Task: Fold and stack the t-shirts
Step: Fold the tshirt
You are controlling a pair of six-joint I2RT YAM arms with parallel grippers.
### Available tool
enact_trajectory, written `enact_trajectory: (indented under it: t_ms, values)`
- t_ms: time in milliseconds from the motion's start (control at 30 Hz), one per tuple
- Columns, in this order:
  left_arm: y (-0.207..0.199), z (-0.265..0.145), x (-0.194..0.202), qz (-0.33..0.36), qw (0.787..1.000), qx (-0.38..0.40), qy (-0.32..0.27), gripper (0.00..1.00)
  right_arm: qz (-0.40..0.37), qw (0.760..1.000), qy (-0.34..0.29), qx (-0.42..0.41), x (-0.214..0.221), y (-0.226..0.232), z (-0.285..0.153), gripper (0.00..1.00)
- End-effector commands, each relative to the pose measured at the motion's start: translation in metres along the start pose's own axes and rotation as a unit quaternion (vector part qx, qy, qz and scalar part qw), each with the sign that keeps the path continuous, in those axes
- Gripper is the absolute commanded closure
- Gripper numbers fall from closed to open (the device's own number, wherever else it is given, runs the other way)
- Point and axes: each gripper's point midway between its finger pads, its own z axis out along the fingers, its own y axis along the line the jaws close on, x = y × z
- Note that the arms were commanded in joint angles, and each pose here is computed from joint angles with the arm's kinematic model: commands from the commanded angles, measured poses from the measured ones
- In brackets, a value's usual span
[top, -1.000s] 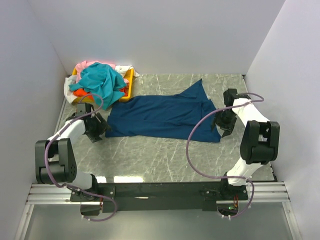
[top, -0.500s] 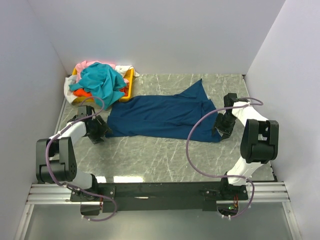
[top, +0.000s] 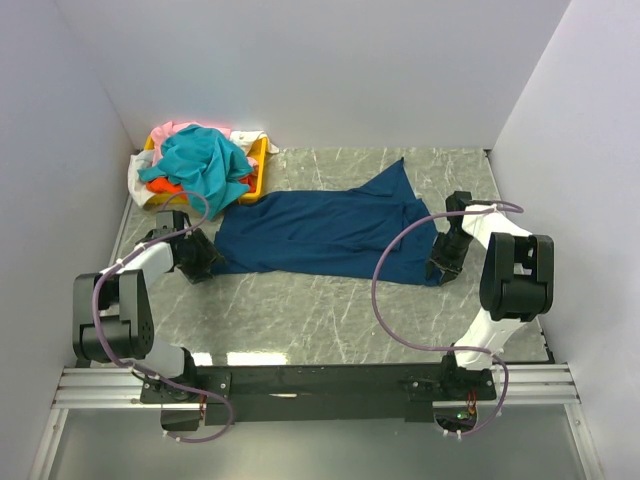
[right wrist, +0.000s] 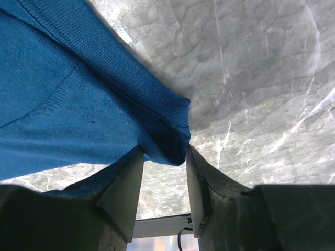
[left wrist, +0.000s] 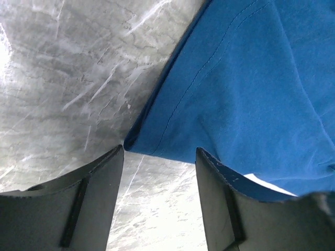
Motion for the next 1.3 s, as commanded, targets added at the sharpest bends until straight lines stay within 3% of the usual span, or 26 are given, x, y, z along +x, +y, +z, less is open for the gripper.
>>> enact_trajectory:
  t_ms: [0,100,233,400,567,867,1200,1267]
  values:
    - [0.006,0.009,0.007,-0.004,1.000,-0.004,0.013,0.38,0.006,1.000,-0.006,0.011,-0.004,-0.006,0.003,0.55]
    - [0.008,0.012,0.009,-0.005,1.000,-0.006,0.017,0.43,0.006,1.000,-0.002,0.014,-0.004,-0.006,0.004,0.64]
    - [0.009,0.015,0.010,-0.004,1.000,-0.005,0.021,0.59,0.005,1.000,-0.003,0.016,-0.004,-0.007,0.005,0.82]
    - [0.015,0.024,0.014,-0.006,0.999,-0.013,0.029,0.63,0.002,1.000,-0.003,0.019,-0.005,-0.008,0.004,0.98]
    - [0.022,0.026,0.008,0.001,0.999,-0.036,0.019,0.99,-0.003,1.000,-0.003,0.027,-0.004,-0.011,0.001,1.00]
    - [0.029,-0.009,-0.026,0.037,0.994,-0.094,-0.052,0.99,-0.003,0.997,-0.016,0.070,-0.004,-0.029,-0.011,1.00]
    - [0.040,-0.022,-0.014,0.043,0.992,-0.112,-0.047,1.00,-0.002,0.995,-0.012,0.101,-0.003,-0.041,-0.018,1.00]
    - [0.041,-0.024,-0.011,0.039,0.992,-0.109,-0.045,0.96,-0.002,0.994,-0.007,0.108,0.001,-0.044,-0.018,1.00]
